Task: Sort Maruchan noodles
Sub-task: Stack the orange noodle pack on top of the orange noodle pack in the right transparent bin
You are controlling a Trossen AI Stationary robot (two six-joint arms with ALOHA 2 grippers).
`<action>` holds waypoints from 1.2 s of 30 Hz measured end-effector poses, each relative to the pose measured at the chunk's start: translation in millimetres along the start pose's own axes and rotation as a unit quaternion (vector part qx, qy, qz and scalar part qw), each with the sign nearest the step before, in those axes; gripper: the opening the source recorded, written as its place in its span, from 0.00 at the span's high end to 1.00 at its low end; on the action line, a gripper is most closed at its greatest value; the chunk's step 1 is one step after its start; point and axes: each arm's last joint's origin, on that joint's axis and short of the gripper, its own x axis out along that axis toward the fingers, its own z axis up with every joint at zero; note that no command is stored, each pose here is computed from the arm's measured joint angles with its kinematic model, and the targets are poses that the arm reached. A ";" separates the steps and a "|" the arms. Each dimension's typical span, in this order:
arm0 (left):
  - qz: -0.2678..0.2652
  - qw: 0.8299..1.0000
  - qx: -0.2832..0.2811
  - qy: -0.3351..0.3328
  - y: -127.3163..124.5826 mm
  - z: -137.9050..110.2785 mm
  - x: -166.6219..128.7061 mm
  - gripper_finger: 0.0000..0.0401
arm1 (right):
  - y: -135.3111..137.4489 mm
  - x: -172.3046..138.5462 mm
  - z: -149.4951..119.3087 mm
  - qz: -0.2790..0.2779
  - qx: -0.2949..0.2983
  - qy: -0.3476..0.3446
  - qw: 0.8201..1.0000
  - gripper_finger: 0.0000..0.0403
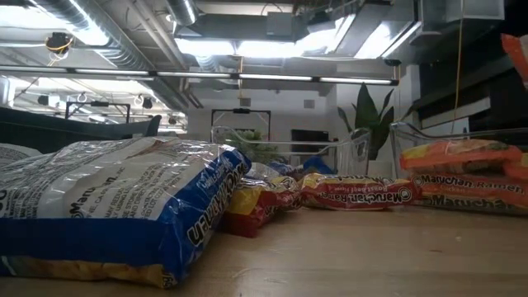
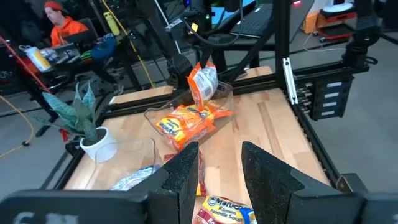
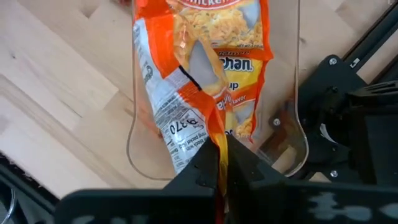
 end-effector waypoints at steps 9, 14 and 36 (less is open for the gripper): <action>0.009 1.000 -0.003 0.003 4.2 0.4 4.9 0.71 | -11.9 31.9 -8.7 -0.083 0.012 0.050 0.995 1.00; 0.017 1.000 -0.006 0.005 7.1 0.7 8.1 0.71 | -15.0 33.0 -8.4 -0.083 0.017 0.055 0.995 1.00; 0.057 0.998 -0.001 0.015 22.3 1.7 23.0 0.71 | -39.7 -7.2 13.7 0.062 0.055 -0.001 0.997 1.00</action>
